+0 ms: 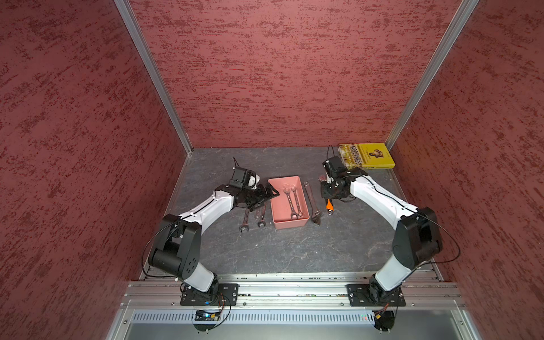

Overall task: Take out the wrench from the storage box
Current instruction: Pick up the wrench from the storage box, then place the wrench at the center of the board.

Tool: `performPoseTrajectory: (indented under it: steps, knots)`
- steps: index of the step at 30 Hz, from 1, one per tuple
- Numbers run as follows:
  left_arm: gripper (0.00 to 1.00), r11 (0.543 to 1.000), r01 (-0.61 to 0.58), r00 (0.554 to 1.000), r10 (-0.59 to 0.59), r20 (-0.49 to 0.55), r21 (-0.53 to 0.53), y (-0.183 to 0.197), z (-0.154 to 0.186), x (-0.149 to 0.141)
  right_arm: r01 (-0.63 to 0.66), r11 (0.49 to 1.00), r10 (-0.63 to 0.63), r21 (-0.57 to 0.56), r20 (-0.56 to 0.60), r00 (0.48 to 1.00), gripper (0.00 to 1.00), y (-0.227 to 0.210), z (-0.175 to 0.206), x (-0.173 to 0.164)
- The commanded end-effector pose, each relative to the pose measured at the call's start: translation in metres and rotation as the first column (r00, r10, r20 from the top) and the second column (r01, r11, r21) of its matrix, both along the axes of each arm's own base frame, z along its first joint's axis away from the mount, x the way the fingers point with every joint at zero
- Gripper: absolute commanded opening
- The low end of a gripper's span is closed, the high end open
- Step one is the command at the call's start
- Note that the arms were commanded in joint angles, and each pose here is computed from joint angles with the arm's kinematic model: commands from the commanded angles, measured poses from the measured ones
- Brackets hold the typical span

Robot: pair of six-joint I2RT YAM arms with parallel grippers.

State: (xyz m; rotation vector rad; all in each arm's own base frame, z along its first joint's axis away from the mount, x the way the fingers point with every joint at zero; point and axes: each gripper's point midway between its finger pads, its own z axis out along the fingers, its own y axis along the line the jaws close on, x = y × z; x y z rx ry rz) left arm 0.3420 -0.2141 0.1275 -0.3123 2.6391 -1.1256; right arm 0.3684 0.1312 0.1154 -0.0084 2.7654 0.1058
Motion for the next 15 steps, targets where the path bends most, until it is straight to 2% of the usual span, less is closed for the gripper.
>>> performPoseTrajectory:
  steps: [1,6,15]
  knots:
    - [1.0,1.0,0.0,1.0,0.0,0.025,0.0,-0.003,0.007,0.009,-0.084,0.996,0.082,0.04,0.063,0.995,0.0,-0.003,-0.008,0.018]
    - [1.0,1.0,-0.006,1.0,0.005,0.022,0.013,-0.001,0.008,0.007,-0.053,0.998,0.052,0.045,0.02,0.998,0.0,-0.02,-0.037,0.029]
    - [1.0,0.999,-0.018,1.0,0.017,0.016,0.027,0.002,0.005,0.003,-0.043,0.992,0.048,0.116,-0.041,0.998,0.01,-0.01,-0.071,0.037]
